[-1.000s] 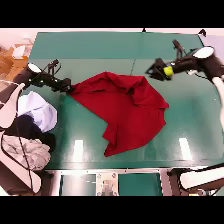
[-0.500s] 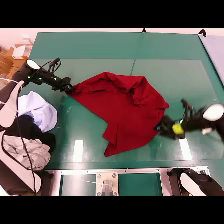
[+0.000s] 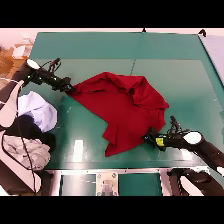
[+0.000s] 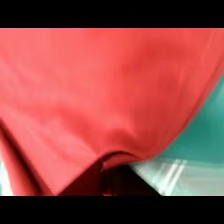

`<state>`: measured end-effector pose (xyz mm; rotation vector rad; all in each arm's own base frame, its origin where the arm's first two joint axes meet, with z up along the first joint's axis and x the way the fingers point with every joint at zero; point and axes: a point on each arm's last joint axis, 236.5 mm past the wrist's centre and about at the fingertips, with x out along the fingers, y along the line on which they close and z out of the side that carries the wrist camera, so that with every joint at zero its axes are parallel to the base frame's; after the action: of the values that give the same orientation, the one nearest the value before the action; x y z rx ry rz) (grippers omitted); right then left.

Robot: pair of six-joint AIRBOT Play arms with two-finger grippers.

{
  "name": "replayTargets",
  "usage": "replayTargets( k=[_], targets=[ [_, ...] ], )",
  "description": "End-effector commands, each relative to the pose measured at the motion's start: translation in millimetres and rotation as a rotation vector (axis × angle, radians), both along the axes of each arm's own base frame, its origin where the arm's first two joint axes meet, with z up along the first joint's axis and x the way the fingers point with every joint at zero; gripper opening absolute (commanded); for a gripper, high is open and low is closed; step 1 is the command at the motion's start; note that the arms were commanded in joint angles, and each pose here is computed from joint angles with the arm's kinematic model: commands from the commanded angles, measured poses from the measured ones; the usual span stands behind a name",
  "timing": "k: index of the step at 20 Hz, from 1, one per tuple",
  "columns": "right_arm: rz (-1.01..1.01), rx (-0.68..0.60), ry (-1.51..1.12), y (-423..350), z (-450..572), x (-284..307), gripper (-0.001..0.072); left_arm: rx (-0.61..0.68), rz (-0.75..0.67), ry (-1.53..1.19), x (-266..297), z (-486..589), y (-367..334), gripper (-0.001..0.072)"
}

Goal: Fold the shirts.

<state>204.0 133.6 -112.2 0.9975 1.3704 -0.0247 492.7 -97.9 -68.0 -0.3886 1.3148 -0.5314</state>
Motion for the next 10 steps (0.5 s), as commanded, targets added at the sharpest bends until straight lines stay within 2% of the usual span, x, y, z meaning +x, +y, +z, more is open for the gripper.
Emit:
replayTargets(
  k=[1,5,7,10],
  targets=[
    [0.021,-0.064,-0.110,-12,6,35,0.0017,0.053,-0.036,0.013,-5,3,13,0.0021],
    [-0.027,-0.243,-0.100,-126,44,86,0.0016,0.081,0.034,0.126,-20,18,49,0.0021],
    [-0.028,-0.259,-0.115,-165,60,113,0.0016,0.050,0.022,0.213,-43,17,46,0.0020],
    [0.056,-0.251,-0.099,-176,53,144,0.0016,-0.036,-0.048,0.373,-85,10,12,0.0021]
  ],
)
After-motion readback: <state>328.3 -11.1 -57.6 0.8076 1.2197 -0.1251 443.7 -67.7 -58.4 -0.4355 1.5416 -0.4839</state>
